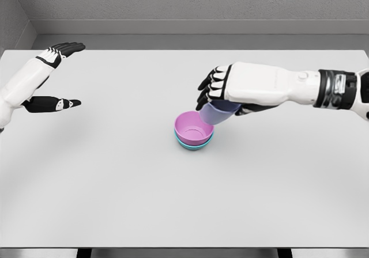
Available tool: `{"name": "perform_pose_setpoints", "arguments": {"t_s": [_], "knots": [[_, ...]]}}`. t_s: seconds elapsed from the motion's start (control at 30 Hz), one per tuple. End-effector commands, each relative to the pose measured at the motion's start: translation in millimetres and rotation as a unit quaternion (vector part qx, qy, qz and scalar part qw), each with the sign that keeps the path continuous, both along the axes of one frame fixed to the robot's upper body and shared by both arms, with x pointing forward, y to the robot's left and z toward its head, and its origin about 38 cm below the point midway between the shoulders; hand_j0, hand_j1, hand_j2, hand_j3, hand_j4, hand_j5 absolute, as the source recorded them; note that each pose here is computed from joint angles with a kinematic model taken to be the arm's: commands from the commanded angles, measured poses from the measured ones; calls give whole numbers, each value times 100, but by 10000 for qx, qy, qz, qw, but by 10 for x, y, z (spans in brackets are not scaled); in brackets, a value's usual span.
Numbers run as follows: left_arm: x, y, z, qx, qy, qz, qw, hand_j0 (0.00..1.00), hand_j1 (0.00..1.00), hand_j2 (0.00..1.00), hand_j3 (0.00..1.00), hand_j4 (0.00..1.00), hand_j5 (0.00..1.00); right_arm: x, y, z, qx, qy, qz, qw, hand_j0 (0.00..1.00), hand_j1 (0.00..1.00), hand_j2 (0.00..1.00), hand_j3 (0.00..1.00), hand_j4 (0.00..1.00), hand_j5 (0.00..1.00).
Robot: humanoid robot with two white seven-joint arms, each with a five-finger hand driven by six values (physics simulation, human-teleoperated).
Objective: Stacking bowl and cup with both arms
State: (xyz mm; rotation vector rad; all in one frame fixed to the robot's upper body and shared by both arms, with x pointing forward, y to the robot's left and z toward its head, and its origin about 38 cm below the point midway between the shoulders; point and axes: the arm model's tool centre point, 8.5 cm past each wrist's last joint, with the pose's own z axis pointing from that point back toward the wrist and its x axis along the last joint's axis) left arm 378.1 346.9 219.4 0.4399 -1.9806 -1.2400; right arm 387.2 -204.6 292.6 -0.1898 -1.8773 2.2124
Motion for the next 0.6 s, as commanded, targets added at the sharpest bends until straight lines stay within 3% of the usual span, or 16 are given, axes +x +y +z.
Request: {"name": "perform_pose_setpoints", "arguments": {"t_s": [0.0,0.33,0.57], "knots": [[1,-7,-1,-54,3,-4,10000,100,100,100,100,100,100,-14,39,-1,57,31,55,10000,71,71,71,71,71,71],[26,18,-39,-68,53,60,9999,100,100,100,100,100,100,-36,174,-26,121,36,211,9997,71,71,71,71,71,71],[23,17,-44,-67,56,54,9999,100,100,100,100,100,100,7,247,-138,34,66,195,9998,71,71,71,71,71,71]]}}
